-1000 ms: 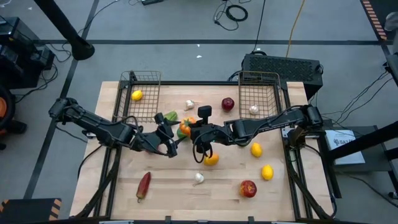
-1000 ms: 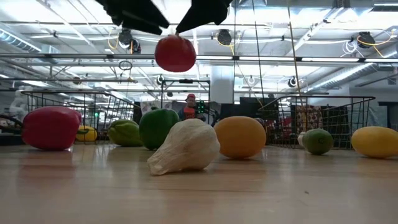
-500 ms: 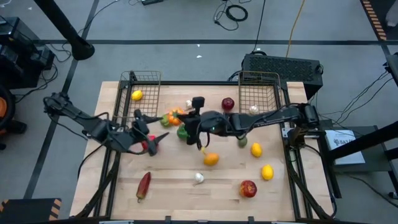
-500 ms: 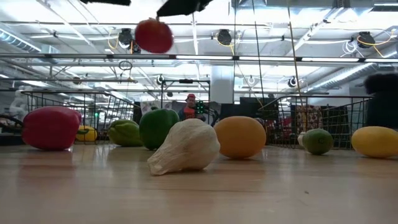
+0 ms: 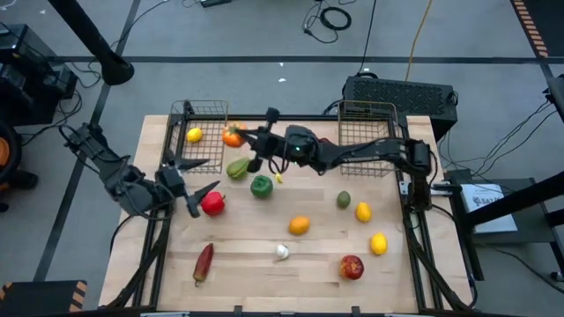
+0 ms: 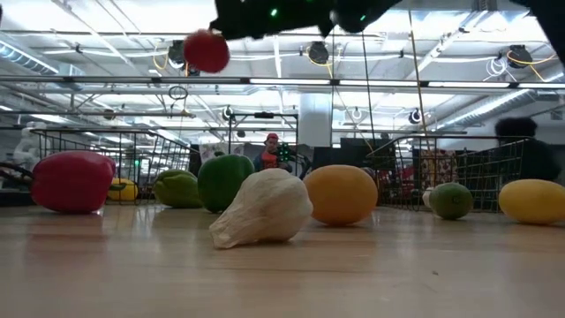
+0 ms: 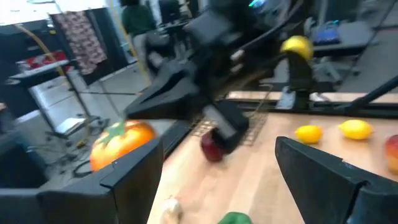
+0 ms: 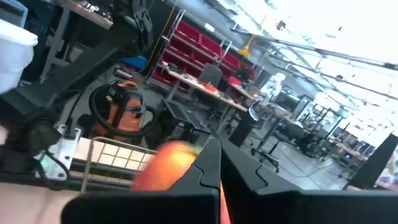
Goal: Sort produce into baskets
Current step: Put the tomato into the left wire basket
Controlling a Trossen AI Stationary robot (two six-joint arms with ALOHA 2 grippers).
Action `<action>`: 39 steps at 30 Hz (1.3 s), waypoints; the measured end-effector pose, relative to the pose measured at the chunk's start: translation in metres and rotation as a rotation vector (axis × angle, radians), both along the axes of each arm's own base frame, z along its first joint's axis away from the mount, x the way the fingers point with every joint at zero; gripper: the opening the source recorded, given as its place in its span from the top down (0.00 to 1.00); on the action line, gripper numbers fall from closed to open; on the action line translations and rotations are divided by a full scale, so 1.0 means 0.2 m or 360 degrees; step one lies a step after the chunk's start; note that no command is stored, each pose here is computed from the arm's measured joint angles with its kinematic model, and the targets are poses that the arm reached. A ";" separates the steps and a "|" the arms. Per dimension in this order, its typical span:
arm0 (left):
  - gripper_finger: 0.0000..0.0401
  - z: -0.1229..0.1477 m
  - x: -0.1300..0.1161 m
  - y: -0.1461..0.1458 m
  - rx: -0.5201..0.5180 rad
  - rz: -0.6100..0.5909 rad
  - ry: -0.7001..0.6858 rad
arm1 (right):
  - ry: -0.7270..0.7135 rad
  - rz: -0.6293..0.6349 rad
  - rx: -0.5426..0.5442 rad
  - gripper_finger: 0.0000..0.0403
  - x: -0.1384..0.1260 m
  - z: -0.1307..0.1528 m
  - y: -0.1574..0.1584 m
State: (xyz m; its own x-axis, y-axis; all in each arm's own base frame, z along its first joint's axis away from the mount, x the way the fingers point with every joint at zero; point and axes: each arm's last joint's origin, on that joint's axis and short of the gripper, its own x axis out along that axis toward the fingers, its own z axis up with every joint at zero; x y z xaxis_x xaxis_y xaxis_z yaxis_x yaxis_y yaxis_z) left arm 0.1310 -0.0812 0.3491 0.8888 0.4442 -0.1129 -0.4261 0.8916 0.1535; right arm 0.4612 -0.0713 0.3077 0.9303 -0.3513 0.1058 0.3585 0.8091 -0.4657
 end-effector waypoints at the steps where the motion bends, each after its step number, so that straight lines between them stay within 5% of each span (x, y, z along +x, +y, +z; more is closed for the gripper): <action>1: 0.22 0.01 -0.02 0.00 -0.0011 -0.0018 -0.0014 | -0.0001 0.0007 0.0012 1.00 0.02 -0.02 -0.03; 18: 0.22 0.03 -0.06 0.00 -0.0006 -0.0094 -0.0032 | 0.0214 -0.0046 0.0139 1.00 0.48 -0.25 -0.35; 39: 0.22 0.02 -0.09 -0.03 -0.0067 -0.0138 -0.0062 | 0.0151 0.0185 0.0404 1.00 0.49 -0.31 -0.45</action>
